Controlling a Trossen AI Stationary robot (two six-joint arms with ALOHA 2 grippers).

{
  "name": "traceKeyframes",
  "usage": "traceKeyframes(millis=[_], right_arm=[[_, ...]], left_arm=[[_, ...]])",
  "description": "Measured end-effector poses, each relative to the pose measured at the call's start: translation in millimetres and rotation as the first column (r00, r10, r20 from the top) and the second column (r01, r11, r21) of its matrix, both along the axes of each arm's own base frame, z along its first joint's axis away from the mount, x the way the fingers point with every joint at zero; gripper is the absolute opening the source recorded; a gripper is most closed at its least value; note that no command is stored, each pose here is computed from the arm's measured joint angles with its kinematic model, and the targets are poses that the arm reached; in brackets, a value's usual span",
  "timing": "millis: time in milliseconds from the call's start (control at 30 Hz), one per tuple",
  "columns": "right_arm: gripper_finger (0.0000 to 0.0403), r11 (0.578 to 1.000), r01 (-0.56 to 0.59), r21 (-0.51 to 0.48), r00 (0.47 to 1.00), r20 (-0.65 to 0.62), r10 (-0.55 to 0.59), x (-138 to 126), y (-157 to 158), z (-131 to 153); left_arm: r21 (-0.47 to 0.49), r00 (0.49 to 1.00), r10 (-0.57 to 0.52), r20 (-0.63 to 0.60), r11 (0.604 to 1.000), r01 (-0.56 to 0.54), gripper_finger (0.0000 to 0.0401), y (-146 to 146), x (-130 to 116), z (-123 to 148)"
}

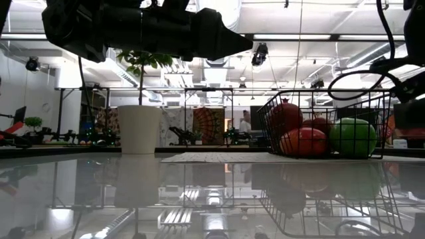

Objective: Build produce basket
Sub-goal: Put the green cucumber into the wire basket

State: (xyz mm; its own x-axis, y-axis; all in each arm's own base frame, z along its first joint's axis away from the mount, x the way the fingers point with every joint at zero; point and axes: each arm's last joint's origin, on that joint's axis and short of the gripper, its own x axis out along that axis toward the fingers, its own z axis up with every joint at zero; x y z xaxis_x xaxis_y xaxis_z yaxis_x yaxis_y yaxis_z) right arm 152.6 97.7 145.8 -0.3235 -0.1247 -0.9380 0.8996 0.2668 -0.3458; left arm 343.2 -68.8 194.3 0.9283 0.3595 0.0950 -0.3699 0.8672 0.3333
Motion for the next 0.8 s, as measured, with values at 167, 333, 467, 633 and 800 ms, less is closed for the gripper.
traceKeyframes(millis=[167,333,467,633,800], right_arm=[[0.0145,1.0,0.013,0.02,1.0,0.013,-0.013,0,0,3],[0.0143,0.998,0.015,0.065,1.0,0.025,-0.017,-2,0,9],[0.0151,0.988,-0.047,0.148,0.997,0.075,0.036,1,3,23],[0.0148,0.928,-0.251,0.276,0.952,0.245,0.185,15,13,48],[0.0149,0.792,-0.543,0.277,0.771,0.538,0.34,40,28,73]], left_arm=[[0.0,1.0,0.0,0.0,1.0,0.0,0.0394,0,0,0],[0.0,1.0,0.0,0.001,1.0,0.0,0.0394,0,0,0],[-0.001,1.0,0.0,0.004,1.0,0.0,0.0394,0,0,1],[0.007,0.999,-0.004,0.033,1.0,0.004,0.0394,0,-1,12],[0.029,0.998,-0.004,0.06,1.0,0.003,0.0394,0,-6,26]])
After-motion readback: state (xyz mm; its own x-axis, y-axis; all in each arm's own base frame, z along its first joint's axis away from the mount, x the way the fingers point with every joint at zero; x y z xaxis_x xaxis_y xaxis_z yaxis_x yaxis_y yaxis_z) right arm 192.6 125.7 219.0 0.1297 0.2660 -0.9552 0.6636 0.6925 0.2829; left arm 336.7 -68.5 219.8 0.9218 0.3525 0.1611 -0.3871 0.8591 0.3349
